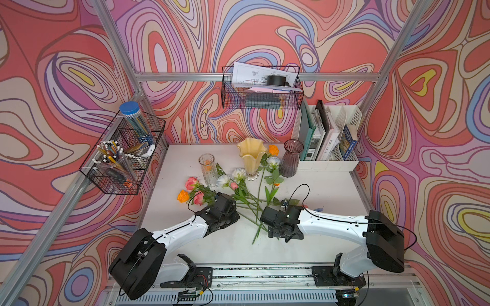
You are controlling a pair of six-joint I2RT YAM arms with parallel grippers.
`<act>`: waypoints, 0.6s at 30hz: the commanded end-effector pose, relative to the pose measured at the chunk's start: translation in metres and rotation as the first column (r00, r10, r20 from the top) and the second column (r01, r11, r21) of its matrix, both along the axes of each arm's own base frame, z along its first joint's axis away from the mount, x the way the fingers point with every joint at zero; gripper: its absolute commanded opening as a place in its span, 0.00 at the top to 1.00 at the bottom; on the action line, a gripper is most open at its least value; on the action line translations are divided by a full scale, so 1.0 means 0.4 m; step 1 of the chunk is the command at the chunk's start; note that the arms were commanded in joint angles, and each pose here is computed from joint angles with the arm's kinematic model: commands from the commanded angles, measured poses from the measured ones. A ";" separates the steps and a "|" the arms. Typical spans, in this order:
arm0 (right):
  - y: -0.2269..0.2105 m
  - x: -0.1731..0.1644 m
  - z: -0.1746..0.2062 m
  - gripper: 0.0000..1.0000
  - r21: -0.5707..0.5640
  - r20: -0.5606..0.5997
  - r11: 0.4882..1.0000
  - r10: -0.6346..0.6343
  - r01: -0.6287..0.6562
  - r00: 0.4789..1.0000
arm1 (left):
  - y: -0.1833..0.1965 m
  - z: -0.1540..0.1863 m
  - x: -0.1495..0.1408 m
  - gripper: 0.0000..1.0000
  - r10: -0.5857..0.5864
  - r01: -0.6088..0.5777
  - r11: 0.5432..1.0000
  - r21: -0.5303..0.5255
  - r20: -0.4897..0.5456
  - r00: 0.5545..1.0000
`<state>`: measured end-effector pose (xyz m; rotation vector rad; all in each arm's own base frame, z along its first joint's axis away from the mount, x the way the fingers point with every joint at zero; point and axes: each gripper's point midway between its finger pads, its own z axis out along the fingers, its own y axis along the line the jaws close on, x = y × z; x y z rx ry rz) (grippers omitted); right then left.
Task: Arrange the flowers in different vases according to their colors
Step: Move the distractor to the center of the board.
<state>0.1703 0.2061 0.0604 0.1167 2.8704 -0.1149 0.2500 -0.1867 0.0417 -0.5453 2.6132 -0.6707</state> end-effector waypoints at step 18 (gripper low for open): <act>-0.023 0.002 0.008 0.02 -0.005 0.027 0.999 -0.035 0.035 0.999 | 0.252 -0.090 -0.002 1.00 0.220 -0.200 0.953 0.227 -0.067 0.973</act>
